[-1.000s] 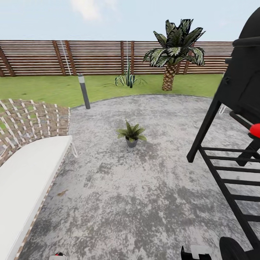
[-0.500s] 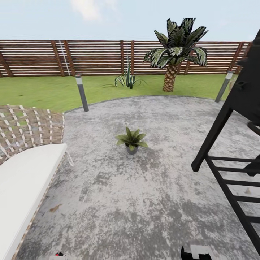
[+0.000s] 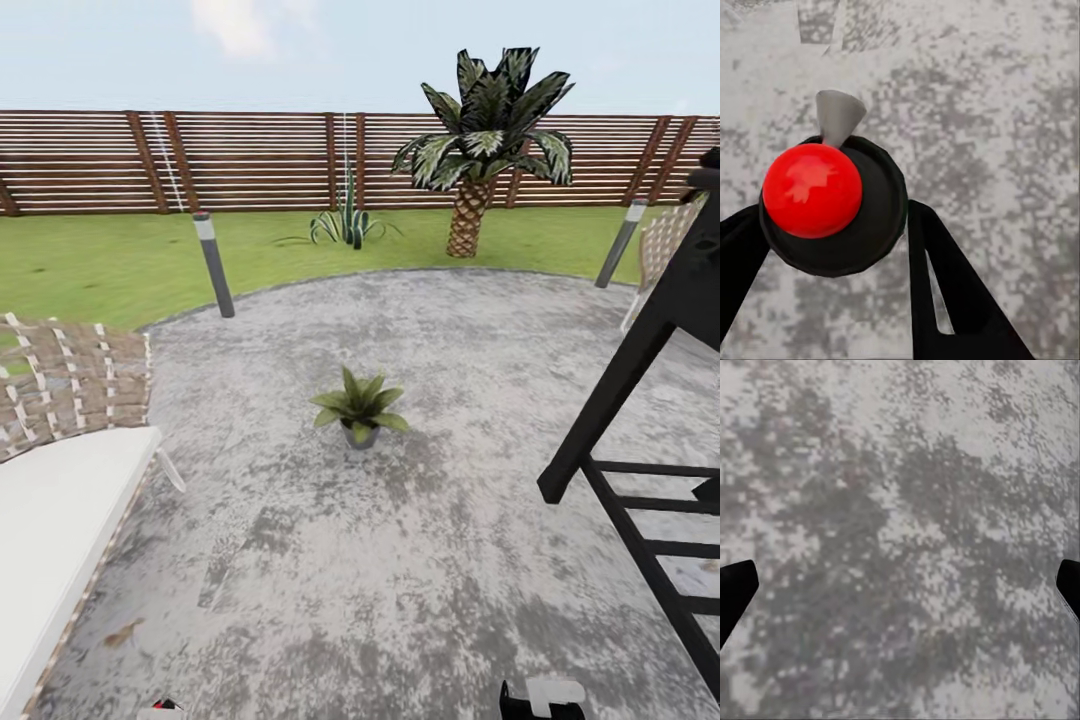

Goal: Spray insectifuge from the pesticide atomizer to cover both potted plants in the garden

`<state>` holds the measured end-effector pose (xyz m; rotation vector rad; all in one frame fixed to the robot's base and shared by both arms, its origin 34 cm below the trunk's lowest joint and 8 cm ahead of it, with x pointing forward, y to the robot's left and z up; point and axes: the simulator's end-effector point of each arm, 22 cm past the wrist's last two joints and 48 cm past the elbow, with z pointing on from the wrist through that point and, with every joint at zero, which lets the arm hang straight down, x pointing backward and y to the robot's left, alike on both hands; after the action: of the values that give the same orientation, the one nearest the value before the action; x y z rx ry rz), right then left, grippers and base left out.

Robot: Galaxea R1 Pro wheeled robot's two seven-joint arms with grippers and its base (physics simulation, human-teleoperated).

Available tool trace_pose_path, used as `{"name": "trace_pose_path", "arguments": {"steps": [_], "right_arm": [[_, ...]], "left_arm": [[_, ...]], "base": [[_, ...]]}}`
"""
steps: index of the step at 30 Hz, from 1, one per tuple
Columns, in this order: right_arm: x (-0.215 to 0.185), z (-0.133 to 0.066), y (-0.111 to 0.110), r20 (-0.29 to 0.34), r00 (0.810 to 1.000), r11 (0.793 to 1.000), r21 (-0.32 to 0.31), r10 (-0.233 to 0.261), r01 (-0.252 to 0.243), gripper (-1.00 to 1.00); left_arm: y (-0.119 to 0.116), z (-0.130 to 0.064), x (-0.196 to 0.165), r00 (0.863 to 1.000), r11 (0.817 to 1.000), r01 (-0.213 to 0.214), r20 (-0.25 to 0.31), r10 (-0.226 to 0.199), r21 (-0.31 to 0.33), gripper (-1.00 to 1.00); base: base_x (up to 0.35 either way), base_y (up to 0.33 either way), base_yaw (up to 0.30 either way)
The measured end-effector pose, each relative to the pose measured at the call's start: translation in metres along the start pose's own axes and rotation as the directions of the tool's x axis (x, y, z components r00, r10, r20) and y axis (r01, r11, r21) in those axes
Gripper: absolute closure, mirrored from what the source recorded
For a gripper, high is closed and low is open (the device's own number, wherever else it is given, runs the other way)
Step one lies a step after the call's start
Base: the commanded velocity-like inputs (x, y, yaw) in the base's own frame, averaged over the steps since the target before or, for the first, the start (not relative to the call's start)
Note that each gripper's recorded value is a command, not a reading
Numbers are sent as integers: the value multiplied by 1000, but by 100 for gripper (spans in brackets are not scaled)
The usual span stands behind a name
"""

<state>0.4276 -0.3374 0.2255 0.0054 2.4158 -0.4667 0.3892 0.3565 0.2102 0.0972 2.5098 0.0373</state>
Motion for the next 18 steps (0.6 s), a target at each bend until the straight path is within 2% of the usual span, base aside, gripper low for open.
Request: {"name": "trace_pose_path", "arguments": {"steps": [10,16,18], "right_arm": [[-1,1,-1,3,1000,1000,0,-2,2,-100],[-1,0,1,3,1000,1000,-2,0,0,-100],[-1,-1,7,1,1000,1000,-9,4,-4,-100]], "left_arm": [[-1,0,-1,1000,1000,11,5,-11,5,100],[-13,1,2,1000,1000,19,-2,-19,19,100],[-12,-1,6,1000,1000,17,-12,-17,20,100]], "base": [[339,24,-3],[339,68,0],[338,3,0]]}}
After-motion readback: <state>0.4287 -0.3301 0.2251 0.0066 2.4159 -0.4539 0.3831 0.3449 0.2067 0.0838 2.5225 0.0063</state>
